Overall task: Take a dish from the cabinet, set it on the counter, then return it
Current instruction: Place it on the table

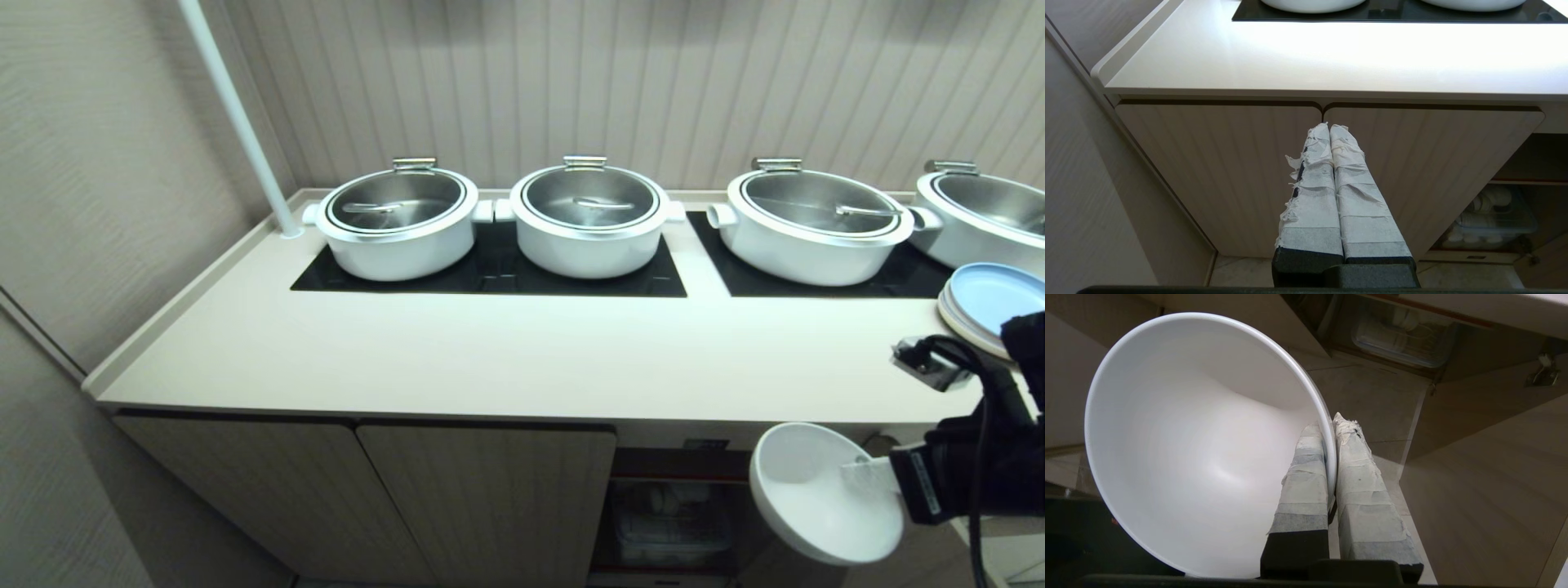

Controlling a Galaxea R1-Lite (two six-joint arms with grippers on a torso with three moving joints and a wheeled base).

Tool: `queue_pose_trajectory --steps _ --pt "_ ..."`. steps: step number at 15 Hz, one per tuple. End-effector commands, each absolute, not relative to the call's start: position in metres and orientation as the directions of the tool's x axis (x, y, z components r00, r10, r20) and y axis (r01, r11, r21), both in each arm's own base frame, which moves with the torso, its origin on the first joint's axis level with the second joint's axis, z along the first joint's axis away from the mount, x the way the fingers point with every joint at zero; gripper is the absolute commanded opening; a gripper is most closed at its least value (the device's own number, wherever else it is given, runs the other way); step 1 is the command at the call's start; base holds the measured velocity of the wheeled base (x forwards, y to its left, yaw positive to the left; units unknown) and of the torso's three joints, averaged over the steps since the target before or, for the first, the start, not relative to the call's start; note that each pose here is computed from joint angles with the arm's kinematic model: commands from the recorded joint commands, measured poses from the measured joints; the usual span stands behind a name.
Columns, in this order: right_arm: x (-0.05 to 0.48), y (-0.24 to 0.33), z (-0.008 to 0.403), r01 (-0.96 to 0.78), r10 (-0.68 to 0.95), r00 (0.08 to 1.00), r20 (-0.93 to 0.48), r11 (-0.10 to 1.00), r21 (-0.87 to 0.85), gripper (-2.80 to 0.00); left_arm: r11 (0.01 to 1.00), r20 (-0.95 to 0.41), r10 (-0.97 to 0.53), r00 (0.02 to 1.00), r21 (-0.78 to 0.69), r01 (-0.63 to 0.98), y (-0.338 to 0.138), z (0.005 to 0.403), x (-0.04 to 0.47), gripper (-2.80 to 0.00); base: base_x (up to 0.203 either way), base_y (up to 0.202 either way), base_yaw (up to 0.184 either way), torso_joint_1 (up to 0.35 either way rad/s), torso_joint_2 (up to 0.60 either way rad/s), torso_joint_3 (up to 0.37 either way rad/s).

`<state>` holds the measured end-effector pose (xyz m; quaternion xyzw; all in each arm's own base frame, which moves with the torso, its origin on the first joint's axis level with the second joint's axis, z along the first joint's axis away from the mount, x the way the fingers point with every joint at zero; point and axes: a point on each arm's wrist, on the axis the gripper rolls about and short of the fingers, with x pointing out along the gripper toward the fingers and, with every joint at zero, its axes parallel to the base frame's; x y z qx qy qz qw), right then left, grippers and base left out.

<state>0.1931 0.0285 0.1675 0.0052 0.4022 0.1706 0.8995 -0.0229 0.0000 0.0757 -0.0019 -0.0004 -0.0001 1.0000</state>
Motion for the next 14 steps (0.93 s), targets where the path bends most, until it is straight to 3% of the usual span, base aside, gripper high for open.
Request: queue_pose_trajectory --steps 1,14 --pt "0.218 0.031 0.165 -0.272 0.299 0.600 -0.742 0.948 0.162 -2.80 1.000 0.001 0.000 1.000 -0.005 0.000 0.000 0.076 -0.023 -2.80 0.000 0.000 0.000 0.000 0.00 0.000" --pt "0.321 0.041 0.162 -0.058 0.200 0.619 -0.759 0.976 0.210 -2.80 1.000 0.002 0.000 1.000 -0.005 0.000 0.000 0.076 -0.023 -2.80 0.000 0.000 0.000 0.002 0.00 -0.001"
